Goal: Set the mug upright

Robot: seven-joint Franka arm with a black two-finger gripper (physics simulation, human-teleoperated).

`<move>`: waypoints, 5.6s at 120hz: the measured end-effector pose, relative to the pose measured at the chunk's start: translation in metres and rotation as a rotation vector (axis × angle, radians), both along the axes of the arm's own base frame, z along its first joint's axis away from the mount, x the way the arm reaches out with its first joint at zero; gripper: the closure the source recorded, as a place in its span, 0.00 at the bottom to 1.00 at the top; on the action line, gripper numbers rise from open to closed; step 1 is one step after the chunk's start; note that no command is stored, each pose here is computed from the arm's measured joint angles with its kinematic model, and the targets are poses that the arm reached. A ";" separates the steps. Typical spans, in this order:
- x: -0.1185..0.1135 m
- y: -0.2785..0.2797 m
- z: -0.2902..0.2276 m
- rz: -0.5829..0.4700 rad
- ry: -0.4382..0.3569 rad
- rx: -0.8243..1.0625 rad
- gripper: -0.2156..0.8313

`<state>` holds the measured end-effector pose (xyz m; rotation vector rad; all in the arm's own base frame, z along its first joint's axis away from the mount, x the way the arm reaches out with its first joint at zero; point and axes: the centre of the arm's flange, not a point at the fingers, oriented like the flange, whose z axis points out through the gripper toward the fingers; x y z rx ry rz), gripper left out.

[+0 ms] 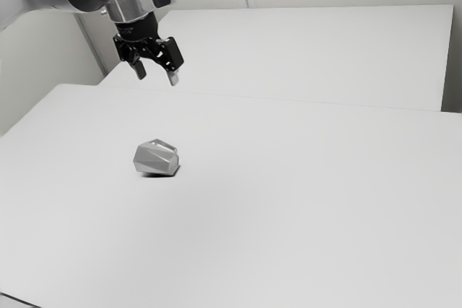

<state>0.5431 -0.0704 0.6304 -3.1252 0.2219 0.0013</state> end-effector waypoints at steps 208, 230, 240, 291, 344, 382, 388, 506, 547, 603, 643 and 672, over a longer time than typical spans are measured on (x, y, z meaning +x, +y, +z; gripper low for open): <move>0.050 0.305 -0.292 0.196 0.067 -0.720 0.21; 0.055 0.305 -0.320 0.187 0.027 -0.802 0.21; 0.057 0.304 -0.328 0.180 0.006 -0.836 0.21; 0.044 0.277 -0.361 0.212 -0.042 -1.049 0.54; 0.047 0.276 -0.336 0.152 -0.095 -1.032 0.91; 0.057 0.186 -0.210 -0.141 -0.072 -0.738 0.94; 0.057 0.161 -0.196 -0.192 -0.049 -0.665 0.94; -0.070 0.026 -0.236 -0.171 -0.147 0.001 0.94; -0.068 0.027 -0.276 -0.077 -0.105 -0.006 0.94; -0.065 0.027 -0.293 -0.007 -0.084 -0.023 0.77; -0.065 0.024 -0.272 -0.007 -0.126 -0.025 0.54; -0.048 0.022 -0.223 0.008 -0.162 -0.041 0.37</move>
